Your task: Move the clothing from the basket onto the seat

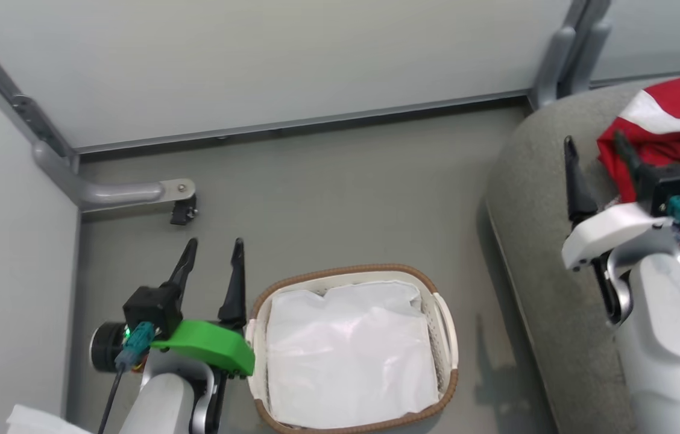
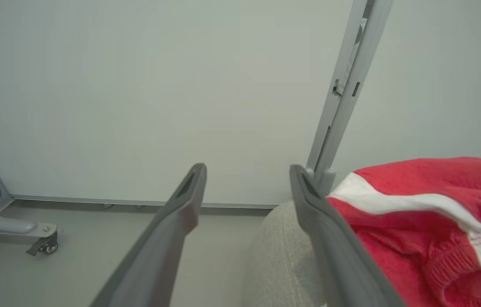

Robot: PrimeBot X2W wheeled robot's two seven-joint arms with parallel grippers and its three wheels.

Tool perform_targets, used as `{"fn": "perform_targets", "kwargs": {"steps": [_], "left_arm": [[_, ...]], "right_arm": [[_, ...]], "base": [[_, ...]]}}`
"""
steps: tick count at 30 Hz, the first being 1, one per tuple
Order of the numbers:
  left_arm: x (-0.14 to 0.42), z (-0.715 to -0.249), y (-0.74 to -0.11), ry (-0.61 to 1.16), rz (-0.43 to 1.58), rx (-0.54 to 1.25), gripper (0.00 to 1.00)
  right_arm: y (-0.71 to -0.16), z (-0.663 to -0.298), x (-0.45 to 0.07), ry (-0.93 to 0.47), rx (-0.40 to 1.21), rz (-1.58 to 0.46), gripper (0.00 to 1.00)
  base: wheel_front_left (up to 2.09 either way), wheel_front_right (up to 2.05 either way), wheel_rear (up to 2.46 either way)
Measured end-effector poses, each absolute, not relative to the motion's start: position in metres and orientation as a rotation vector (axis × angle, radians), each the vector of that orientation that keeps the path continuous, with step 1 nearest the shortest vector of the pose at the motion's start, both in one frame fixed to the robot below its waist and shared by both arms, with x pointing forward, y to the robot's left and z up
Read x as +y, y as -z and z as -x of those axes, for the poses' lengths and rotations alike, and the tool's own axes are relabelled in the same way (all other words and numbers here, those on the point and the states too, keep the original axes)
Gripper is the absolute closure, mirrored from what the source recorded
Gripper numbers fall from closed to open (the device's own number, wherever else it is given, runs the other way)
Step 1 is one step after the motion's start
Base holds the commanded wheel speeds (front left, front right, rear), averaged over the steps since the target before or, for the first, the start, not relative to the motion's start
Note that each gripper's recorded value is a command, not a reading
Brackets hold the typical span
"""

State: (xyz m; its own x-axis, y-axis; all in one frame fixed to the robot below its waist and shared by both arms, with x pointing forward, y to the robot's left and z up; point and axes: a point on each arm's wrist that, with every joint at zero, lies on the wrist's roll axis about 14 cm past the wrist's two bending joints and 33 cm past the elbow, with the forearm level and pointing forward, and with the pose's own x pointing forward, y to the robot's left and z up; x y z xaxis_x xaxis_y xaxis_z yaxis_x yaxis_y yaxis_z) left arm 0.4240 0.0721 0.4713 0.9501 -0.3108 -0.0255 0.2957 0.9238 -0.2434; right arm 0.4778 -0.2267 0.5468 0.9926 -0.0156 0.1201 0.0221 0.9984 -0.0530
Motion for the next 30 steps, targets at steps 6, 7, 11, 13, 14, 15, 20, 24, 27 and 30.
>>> {"fn": "perform_targets", "kwargs": {"steps": [6,7,11,13,14,15,20,24,27,30], "left_arm": [[0.117,-0.404,-0.466,0.175,0.240,0.069,0.00],[0.122,-0.401,-0.466,0.161,0.242,0.069,0.00],[0.134,-0.387,-0.463,0.126,0.259,0.074,0.00],[0.139,-0.381,-0.462,0.108,0.269,0.075,0.00],[0.141,-0.379,-0.462,0.103,0.270,0.075,0.00],[0.142,-0.376,-0.462,0.097,0.272,0.075,0.00],[0.143,-0.367,-0.458,0.095,0.280,0.086,0.00],[0.141,-0.364,-0.458,0.101,0.287,0.087,0.00],[0.142,-0.364,-0.458,0.100,0.287,0.088,0.00],[0.142,-0.364,-0.457,0.098,0.287,0.089,0.00]], "right_arm": [[-0.528,-0.459,-0.196,-0.021,-0.095,-0.027,0.00],[-0.526,-0.456,-0.194,-0.022,-0.092,-0.034,0.00],[-0.516,-0.438,-0.196,-0.010,-0.077,-0.076,0.00],[-0.512,-0.429,-0.194,-0.012,-0.071,-0.100,0.00],[-0.511,-0.426,-0.193,-0.014,-0.070,-0.102,0.00],[-0.511,-0.422,-0.192,-0.017,-0.070,-0.104,0.00],[-0.504,-0.406,-0.185,-0.035,-0.057,-0.141,0.00],[-0.497,-0.400,-0.179,-0.050,-0.040,-0.153,0.00],[-0.497,-0.400,-0.177,-0.055,-0.039,-0.153,0.00],[-0.497,-0.401,-0.177,-0.056,-0.037,-0.153,0.00]], "base": [[0.00,0.00,0.00],[0.00,0.00,0.00],[0.00,0.00,0.00],[0.00,0.00,0.00],[0.00,0.00,0.00],[0.00,0.00,0.00],[0.00,0.00,0.00],[0.00,0.00,0.00],[0.00,0.00,0.00],[0.00,0.00,0.00]]}}
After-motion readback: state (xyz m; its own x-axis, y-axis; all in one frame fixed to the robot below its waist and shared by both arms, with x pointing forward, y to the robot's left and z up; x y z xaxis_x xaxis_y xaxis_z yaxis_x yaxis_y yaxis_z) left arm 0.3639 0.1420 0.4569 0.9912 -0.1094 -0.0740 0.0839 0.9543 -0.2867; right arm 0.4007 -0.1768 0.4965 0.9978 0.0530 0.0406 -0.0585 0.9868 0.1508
